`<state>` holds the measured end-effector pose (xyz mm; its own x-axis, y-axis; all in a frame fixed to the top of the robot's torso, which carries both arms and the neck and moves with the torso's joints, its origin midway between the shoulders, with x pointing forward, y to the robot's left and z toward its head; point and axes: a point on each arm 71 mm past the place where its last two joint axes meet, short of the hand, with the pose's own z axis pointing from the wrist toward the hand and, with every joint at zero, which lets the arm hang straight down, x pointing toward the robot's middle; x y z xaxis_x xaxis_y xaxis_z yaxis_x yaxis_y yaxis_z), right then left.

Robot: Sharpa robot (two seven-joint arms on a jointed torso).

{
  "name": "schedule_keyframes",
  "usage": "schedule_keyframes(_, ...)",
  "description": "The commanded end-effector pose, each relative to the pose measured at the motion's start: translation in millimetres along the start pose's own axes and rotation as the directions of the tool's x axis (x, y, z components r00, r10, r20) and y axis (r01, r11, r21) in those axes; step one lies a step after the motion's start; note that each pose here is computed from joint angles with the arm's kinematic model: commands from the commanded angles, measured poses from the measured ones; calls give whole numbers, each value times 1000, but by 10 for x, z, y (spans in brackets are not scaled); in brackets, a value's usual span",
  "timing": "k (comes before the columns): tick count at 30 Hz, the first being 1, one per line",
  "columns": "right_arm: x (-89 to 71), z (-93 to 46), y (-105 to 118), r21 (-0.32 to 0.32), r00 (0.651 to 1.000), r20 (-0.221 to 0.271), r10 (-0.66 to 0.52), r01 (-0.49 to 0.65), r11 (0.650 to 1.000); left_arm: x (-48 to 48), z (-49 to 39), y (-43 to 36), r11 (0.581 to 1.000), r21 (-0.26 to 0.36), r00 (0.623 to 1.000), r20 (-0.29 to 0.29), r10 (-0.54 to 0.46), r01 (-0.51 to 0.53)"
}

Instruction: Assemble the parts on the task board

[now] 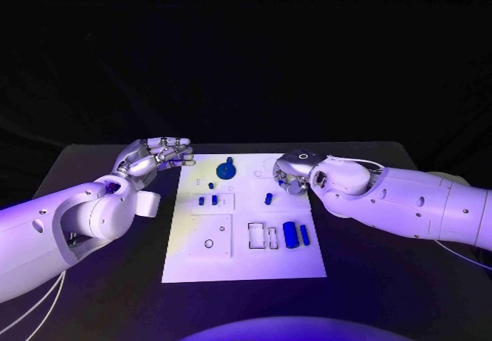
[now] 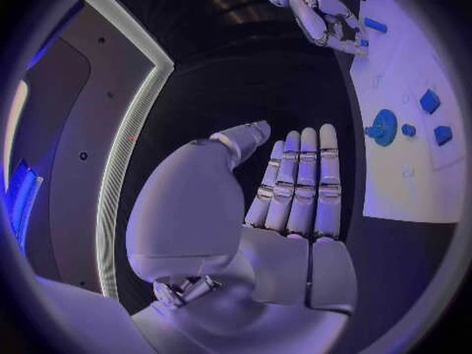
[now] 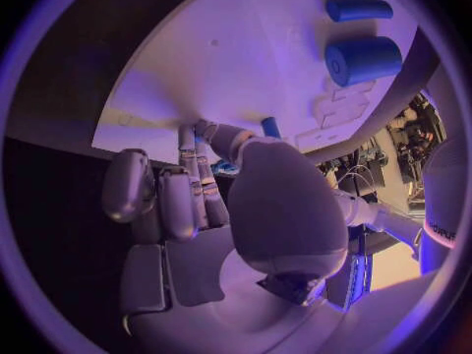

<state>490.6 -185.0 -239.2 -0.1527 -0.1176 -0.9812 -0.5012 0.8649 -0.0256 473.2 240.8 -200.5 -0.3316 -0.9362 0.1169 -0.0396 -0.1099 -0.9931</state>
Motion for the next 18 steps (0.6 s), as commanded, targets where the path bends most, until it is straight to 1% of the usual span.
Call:
schedule_keyframes(1,145,-36,-3,17,998,-46,-31,32,999,27,0,7,1000,-9,1000,-16,-11,11)
schedule_keyframes(9,84,-63,20,2,999,33,-13,13,1000,33,2,12,1000,-14,1000,-22,-13,13)
schedule_keyframes(15,20,-81,13,-6,994,111,11,-11,1000,35,0,15,1000,-18,1000,-25,-14,13)
schedule_keyframes(18,-1,-92,2,-7,991,133,20,-19,1000,32,-1,16,1000,-20,1000,-25,-14,13)
